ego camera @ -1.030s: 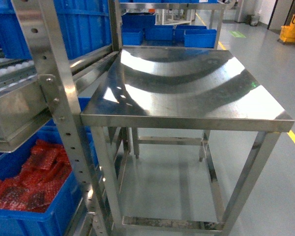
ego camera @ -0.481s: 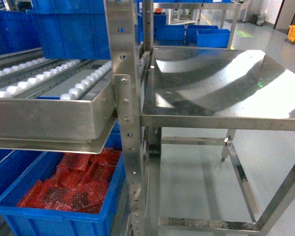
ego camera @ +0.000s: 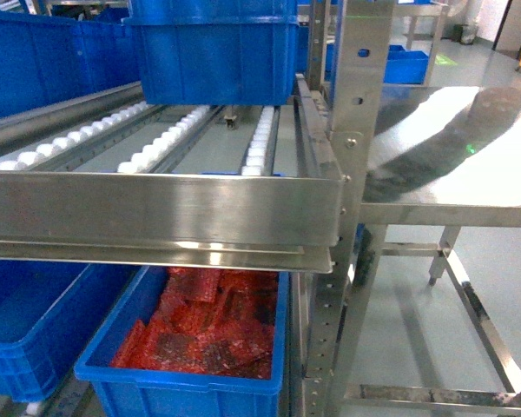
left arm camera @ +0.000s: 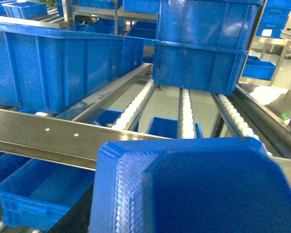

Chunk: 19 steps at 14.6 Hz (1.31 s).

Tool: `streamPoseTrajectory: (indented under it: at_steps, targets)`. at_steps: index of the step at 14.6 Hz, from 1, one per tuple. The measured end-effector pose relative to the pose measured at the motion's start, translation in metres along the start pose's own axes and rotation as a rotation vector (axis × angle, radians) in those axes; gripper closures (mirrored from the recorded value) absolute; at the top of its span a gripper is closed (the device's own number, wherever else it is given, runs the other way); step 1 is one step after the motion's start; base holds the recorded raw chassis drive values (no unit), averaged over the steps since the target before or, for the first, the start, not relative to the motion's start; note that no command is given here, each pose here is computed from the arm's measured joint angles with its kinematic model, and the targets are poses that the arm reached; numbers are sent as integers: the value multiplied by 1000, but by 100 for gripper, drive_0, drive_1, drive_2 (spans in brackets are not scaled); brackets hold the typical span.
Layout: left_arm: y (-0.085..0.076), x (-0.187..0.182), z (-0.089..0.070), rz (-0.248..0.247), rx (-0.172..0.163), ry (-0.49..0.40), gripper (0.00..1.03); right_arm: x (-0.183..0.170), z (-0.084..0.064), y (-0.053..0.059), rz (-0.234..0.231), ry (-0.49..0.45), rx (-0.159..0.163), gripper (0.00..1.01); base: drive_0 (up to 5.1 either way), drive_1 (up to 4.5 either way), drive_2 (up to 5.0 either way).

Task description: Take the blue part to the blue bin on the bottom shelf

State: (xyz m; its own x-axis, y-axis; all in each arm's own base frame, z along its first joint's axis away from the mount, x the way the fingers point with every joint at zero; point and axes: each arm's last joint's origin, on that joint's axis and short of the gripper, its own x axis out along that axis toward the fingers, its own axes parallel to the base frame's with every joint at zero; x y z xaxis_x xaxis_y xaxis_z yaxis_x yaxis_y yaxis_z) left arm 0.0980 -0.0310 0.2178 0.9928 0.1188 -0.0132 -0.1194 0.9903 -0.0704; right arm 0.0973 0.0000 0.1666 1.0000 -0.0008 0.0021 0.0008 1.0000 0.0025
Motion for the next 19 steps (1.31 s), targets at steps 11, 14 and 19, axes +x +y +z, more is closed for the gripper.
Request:
streamPoseTrajectory:
  at_steps: [11,14,19]
  targets:
    - [0,0,0,1,0,0,59,0,0,0,0,0,0,3,-501,244,244]
    - [0,0,0,0,0,0,59,0,0,0,0,0,0,3,-499,246,246]
    - [0,0,0,2,-2,-3,59,0,0,0,4,2,0,3,-499,246,246]
